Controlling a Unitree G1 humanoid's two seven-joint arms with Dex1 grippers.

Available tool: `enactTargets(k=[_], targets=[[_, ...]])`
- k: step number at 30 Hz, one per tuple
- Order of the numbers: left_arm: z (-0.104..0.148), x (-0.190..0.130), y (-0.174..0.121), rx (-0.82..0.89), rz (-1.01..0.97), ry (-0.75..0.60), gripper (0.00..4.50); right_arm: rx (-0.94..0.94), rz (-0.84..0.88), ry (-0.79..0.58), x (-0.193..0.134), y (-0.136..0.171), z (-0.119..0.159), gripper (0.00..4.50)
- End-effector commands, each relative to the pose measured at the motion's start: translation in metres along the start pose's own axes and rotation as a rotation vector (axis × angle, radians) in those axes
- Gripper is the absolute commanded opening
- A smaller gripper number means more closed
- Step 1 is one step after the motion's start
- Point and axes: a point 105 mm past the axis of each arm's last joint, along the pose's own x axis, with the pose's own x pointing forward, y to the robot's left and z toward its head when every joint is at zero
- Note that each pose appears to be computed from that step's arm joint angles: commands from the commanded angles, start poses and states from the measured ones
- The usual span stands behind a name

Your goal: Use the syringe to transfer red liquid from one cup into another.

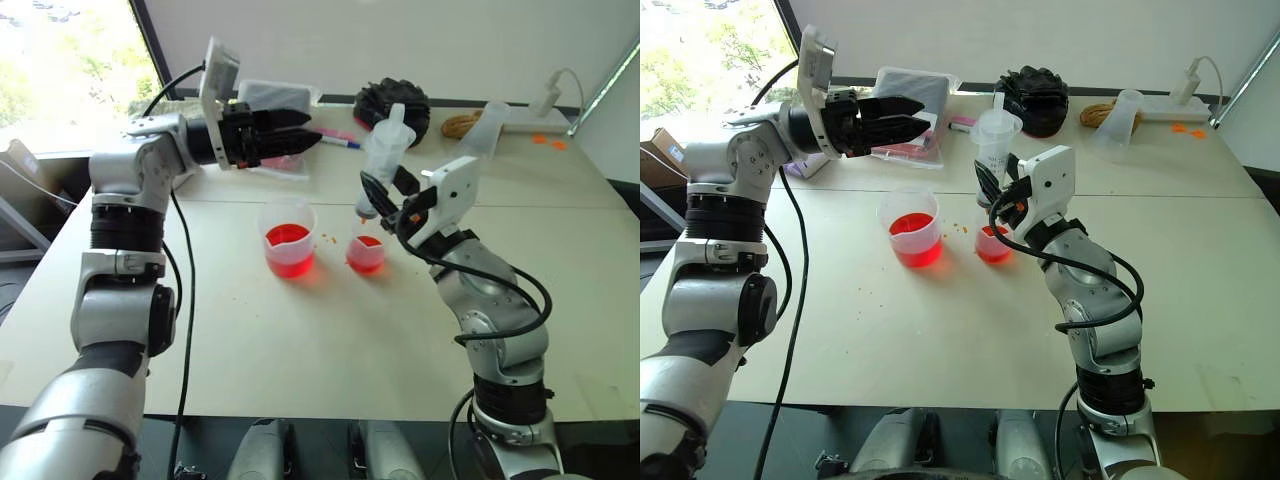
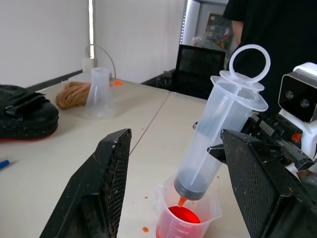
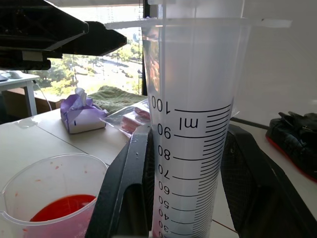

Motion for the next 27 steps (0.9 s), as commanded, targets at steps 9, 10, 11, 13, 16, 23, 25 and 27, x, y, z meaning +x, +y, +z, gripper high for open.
enactTargets(k=[9,10,11,13,16,23,25,27], targets=[[-0.028,-0.032,-0.057,-0.039,-0.059,0.100,2.96,0.033,-0.050,0.176,0.008,-0.083,0.076,1.28],[-0.031,-0.033,-0.058,-0.037,-0.057,0.105,2.96,0.042,-0.060,0.205,0.008,-0.089,0.078,1.28],[-0.034,-0.034,-0.060,-0.033,-0.055,0.113,2.96,0.026,-0.050,0.302,0.005,-0.092,0.069,1.28],[-0.040,-0.034,-0.064,-0.019,-0.056,0.131,2.96,0.026,-0.054,0.442,-0.004,-0.099,0.055,1.28],[-0.043,-0.034,-0.068,-0.007,-0.063,0.142,2.96,0.053,-0.092,0.578,-0.018,-0.109,0.039,1.28],[-0.048,-0.029,-0.070,0.005,-0.073,0.149,2.96,0.157,-0.140,0.933,-0.048,-0.117,-0.002,1.28],[-0.049,-0.025,-0.072,0.009,-0.080,0.150,2.96,0.188,-0.146,1.027,-0.056,-0.118,-0.014,1.28],[-0.049,-0.023,-0.072,0.011,-0.085,0.147,2.96,0.212,-0.150,1.097,-0.059,-0.119,-0.026,1.28]])
